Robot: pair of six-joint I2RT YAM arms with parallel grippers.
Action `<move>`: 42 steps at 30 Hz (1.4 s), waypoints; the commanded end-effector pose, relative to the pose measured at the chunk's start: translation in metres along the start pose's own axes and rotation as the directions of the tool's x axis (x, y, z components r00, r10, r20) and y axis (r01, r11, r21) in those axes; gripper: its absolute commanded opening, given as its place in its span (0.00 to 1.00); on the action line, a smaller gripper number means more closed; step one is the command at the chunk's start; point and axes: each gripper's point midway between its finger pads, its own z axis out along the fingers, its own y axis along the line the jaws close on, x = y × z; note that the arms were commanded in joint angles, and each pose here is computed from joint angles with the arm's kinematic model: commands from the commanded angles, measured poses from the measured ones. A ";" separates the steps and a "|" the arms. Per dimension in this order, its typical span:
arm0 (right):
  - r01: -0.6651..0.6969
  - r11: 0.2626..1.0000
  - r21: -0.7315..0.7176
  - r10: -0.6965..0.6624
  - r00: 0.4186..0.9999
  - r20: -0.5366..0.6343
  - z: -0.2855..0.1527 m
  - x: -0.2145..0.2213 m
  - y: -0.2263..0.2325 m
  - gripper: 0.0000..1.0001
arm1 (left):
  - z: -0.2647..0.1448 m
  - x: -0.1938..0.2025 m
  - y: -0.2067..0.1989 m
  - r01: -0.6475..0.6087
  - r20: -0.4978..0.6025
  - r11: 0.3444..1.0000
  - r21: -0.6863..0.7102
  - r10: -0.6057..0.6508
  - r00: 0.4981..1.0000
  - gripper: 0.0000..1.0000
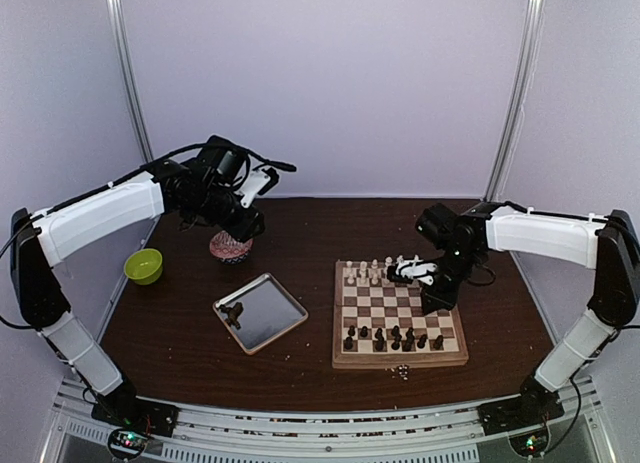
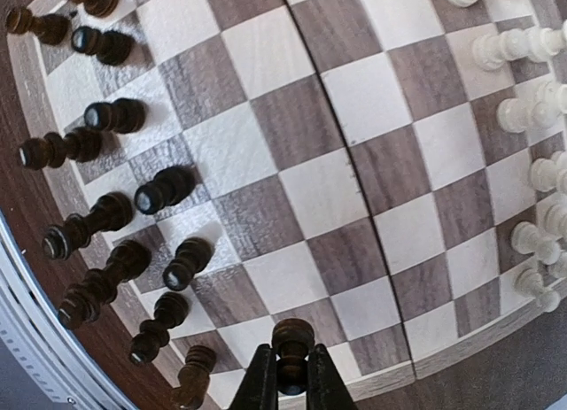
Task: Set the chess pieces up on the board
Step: Place the pawn at c7.
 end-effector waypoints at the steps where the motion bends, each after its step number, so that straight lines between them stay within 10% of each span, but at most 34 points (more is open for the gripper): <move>1: 0.045 0.998 -0.054 -0.043 0.999 0.032 0.003 0.002 0.016 0.07 | -0.001 -0.014 -0.002 -0.005 0.040 1.000 0.009 0.004 0.999 0.42; 42: 0.098 0.991 -0.091 -0.105 0.992 -0.073 0.032 0.016 0.035 0.10 | 0.004 -0.011 -0.008 -0.025 0.017 1.000 0.014 0.025 1.000 0.42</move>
